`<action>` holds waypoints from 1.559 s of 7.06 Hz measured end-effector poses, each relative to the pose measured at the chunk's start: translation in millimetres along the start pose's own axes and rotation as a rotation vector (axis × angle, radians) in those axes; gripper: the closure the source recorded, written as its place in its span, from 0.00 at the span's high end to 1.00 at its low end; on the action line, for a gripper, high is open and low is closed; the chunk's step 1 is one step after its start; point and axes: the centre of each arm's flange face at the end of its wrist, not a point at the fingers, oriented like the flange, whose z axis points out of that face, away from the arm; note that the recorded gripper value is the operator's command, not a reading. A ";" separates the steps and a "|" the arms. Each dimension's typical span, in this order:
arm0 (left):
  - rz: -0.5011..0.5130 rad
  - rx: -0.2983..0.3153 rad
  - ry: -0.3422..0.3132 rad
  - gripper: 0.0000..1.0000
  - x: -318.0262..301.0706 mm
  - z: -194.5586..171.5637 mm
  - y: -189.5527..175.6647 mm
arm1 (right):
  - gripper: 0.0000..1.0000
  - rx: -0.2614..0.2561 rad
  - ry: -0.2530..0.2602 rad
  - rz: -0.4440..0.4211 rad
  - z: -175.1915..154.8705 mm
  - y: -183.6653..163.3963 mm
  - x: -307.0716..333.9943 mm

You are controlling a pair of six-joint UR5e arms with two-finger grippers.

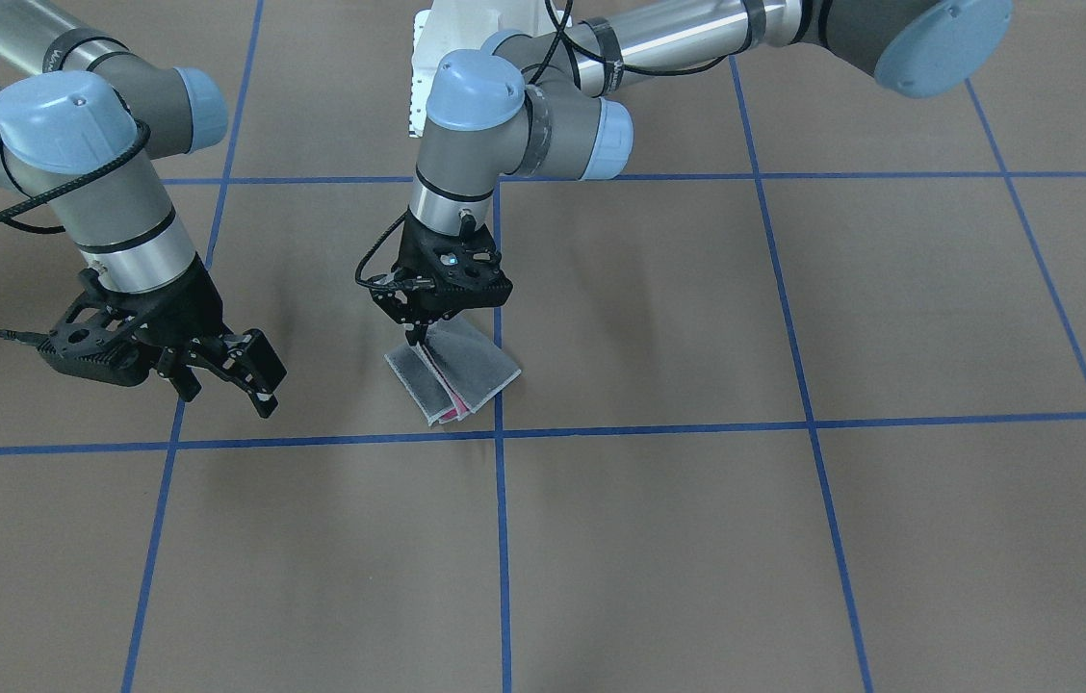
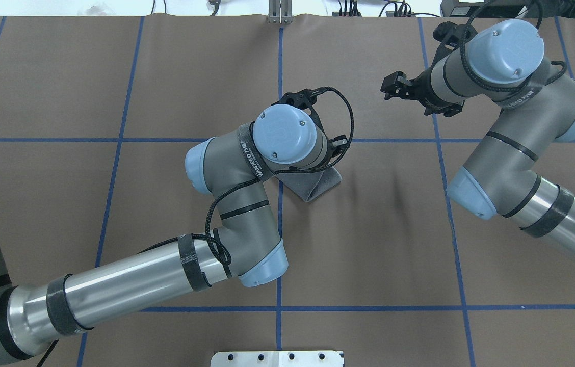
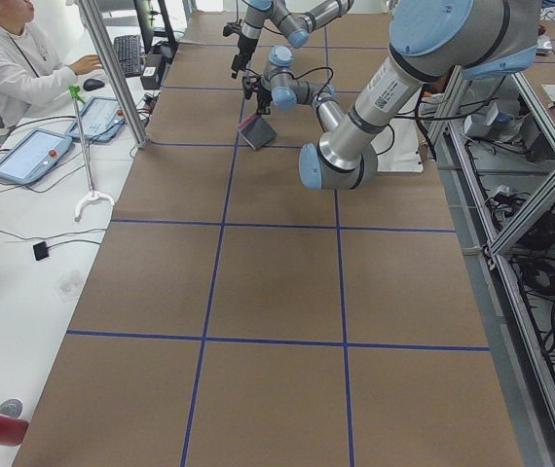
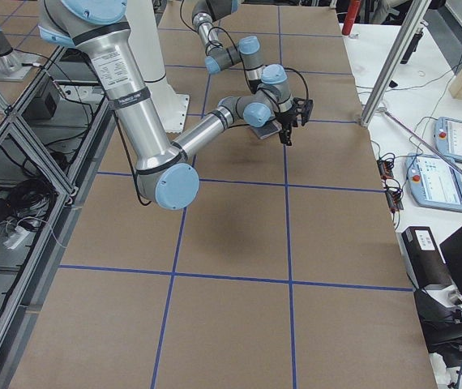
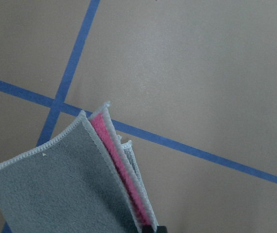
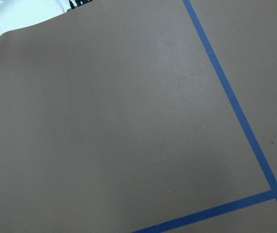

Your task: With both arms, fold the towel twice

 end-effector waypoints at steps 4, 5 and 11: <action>0.008 0.011 -0.018 1.00 9.3 14.4 11.0 | 0.99 0.000 0.000 0.000 -0.2 0.0 -0.1; 0.008 0.013 -0.014 1.00 11.8 13.2 11.9 | 0.99 0.000 0.000 0.000 -0.1 0.0 -0.1; 0.250 -0.040 -0.130 1.00 -11.0 -61.5 -44.5 | 0.99 -0.062 0.023 -0.107 -14.4 -46.9 56.7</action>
